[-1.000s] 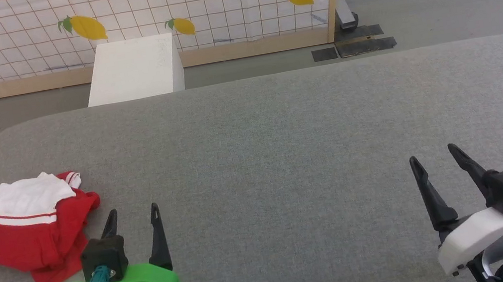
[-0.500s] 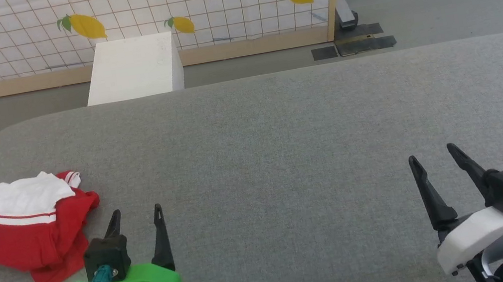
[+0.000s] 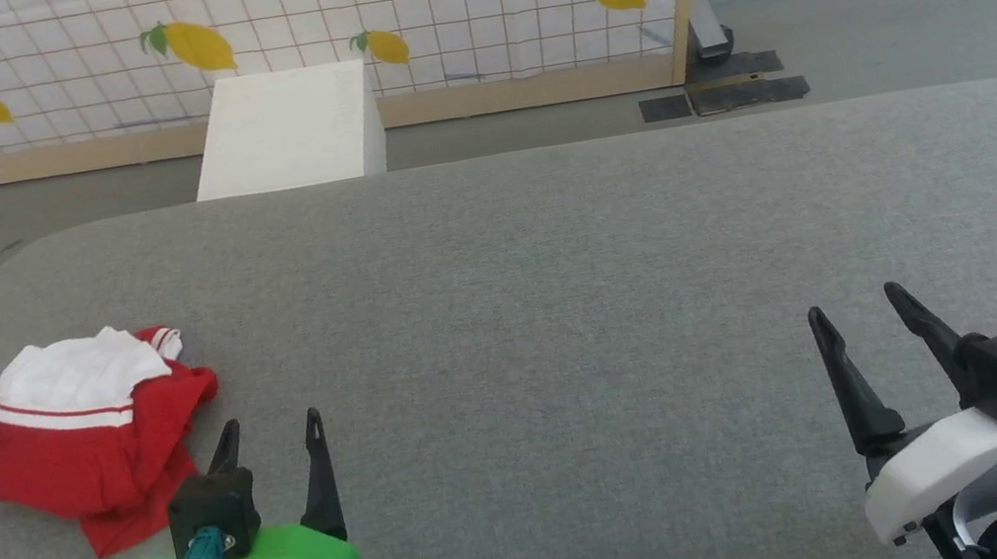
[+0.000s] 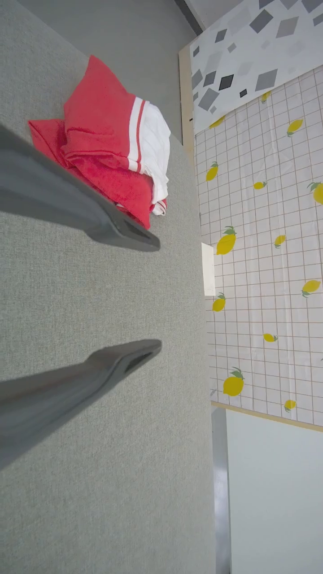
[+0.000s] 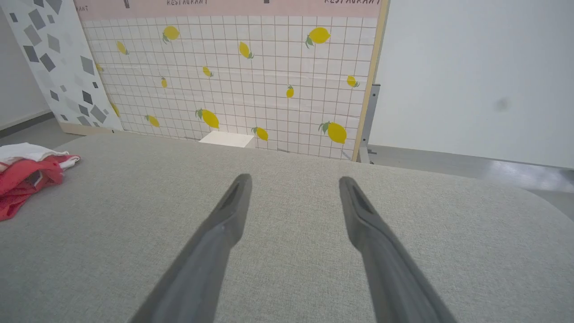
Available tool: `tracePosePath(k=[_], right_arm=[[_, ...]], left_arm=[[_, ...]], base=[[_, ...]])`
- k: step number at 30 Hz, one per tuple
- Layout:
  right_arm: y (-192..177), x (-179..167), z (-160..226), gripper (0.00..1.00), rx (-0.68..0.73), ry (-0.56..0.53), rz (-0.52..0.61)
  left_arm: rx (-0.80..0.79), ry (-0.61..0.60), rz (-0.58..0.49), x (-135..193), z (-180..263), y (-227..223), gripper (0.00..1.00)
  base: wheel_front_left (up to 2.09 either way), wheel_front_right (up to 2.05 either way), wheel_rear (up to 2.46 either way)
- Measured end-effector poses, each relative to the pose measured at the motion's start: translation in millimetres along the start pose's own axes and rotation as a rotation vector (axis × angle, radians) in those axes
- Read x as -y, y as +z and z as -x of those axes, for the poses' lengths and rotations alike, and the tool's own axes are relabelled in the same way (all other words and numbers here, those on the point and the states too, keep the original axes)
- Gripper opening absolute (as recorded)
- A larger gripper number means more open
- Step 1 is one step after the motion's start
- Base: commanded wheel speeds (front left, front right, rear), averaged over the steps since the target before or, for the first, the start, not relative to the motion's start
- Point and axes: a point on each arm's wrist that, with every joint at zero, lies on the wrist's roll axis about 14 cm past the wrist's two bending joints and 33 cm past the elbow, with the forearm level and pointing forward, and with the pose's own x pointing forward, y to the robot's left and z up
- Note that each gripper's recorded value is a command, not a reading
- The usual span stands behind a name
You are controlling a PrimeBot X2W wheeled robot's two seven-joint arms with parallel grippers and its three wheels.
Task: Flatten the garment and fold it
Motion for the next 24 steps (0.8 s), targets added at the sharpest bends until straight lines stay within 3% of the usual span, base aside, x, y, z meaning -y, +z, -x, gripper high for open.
tracePosePath(k=[24], right_arm=[[2.4,-85.0,-25.3,1.0,-0.01,0.26,-0.04]], left_arm=[[-0.005,0.21,-0.036,-67.8,50.4,-4.4,1.0]], base=[[0.0,0.0,0.0]])
